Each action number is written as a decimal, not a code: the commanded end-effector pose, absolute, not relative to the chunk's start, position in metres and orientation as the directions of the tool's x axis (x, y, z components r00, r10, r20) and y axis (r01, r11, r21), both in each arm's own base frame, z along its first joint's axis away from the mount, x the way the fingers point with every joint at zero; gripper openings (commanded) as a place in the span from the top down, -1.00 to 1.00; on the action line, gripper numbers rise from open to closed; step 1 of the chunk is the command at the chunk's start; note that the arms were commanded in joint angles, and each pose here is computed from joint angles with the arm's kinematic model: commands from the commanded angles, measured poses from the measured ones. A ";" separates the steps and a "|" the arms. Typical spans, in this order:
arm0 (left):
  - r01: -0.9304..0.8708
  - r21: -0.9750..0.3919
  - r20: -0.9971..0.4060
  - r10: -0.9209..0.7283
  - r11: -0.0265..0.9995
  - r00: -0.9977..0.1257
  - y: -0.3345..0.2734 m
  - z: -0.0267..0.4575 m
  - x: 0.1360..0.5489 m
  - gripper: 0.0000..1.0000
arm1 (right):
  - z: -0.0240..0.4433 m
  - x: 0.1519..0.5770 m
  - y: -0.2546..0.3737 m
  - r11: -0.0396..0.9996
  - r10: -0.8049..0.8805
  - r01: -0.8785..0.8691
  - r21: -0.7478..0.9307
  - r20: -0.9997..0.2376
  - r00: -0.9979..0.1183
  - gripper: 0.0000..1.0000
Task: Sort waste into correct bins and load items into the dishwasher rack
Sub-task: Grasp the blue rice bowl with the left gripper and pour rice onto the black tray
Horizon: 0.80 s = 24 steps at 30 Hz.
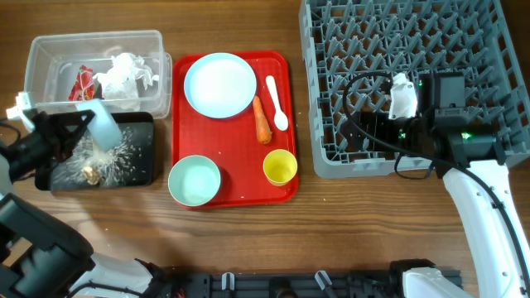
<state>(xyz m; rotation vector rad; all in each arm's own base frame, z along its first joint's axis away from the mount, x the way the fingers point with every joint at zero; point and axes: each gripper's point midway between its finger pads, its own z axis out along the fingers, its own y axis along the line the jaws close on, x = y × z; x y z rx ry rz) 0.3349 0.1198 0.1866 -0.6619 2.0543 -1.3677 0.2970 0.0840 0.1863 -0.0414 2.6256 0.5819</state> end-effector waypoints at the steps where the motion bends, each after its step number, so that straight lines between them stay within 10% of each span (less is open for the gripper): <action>1: -0.053 -0.944 -0.202 -0.699 0.325 -0.686 0.128 0.190 0.333 0.92 | 0.182 0.297 0.081 0.915 0.078 -0.101 0.391 -0.416 -0.906 -0.99; 15: 0.014 -1.000 -0.021 -0.798 0.015 -0.602 0.158 0.190 0.335 0.92 | 0.181 0.297 0.081 0.915 0.079 -0.100 0.392 -0.414 -0.907 -0.99; 24: 0.006 -1.000 -0.002 -0.799 -0.002 -0.602 0.158 0.189 0.335 0.92 | 0.181 0.296 0.081 0.915 0.078 -0.100 0.391 -0.414 -0.907 -1.00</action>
